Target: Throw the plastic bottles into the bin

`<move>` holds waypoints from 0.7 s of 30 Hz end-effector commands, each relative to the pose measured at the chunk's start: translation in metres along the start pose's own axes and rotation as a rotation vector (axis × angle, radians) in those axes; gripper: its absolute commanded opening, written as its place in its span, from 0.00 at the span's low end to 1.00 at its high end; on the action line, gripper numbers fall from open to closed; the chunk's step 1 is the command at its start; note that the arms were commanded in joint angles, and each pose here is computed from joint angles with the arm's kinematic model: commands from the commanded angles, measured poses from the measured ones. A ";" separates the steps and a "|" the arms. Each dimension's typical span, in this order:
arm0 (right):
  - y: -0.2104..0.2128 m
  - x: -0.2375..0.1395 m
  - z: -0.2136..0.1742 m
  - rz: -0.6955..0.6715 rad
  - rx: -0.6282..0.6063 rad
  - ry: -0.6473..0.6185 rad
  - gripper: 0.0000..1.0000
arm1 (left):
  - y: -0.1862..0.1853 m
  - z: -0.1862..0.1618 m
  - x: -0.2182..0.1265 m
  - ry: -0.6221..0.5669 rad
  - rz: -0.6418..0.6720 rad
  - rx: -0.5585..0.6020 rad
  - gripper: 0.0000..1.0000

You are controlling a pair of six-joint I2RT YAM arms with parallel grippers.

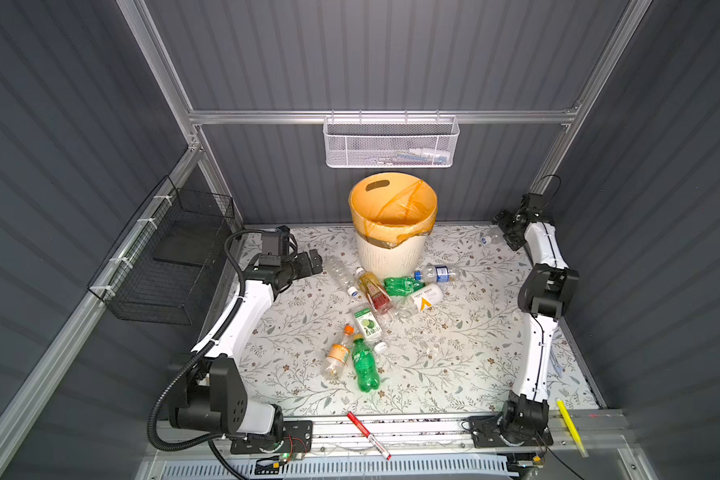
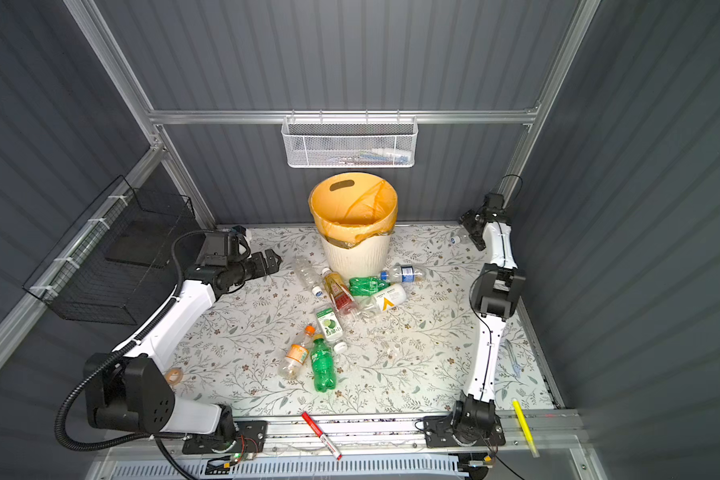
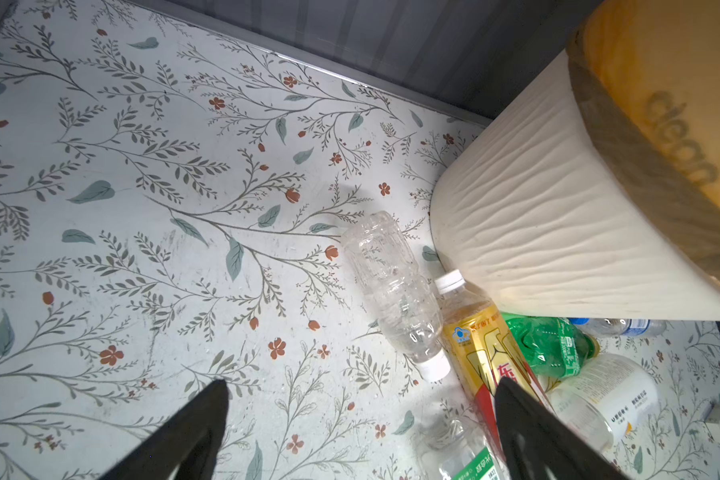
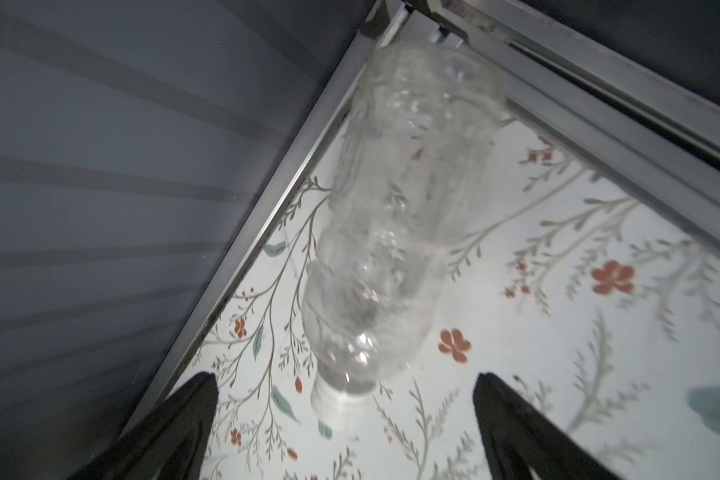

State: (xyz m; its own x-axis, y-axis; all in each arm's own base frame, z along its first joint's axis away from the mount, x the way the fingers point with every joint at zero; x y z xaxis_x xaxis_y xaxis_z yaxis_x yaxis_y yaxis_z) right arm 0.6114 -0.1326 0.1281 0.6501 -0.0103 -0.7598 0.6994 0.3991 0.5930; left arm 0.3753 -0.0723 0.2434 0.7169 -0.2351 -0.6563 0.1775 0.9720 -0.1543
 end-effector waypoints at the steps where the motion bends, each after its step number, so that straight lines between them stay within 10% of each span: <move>1: -0.006 0.007 0.000 -0.059 0.093 -0.042 0.97 | 0.006 0.001 -0.001 0.022 0.032 0.011 1.00; 21: -0.054 0.011 0.002 -0.233 0.217 -0.100 0.76 | 0.020 -0.016 0.024 0.088 0.002 -0.022 1.00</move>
State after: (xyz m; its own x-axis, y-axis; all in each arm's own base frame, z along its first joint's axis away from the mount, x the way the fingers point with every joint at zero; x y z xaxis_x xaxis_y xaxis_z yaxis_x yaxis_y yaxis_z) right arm 0.5947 -0.1484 0.0798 0.5177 -0.1462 -0.8430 0.8502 0.1979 0.4878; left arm 0.3864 -0.0592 0.2103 0.6559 -0.2081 -0.7256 0.1336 0.9781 -0.1598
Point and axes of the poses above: each gripper's point midway between its finger pads, its own x axis out along the fingers, its own y axis along the line the jaws close on, z = x × y, the point moved 5 cm from there along -x, back along the fingers, and after that the axes turned 14 degrees about x, right-handed, at the moved point
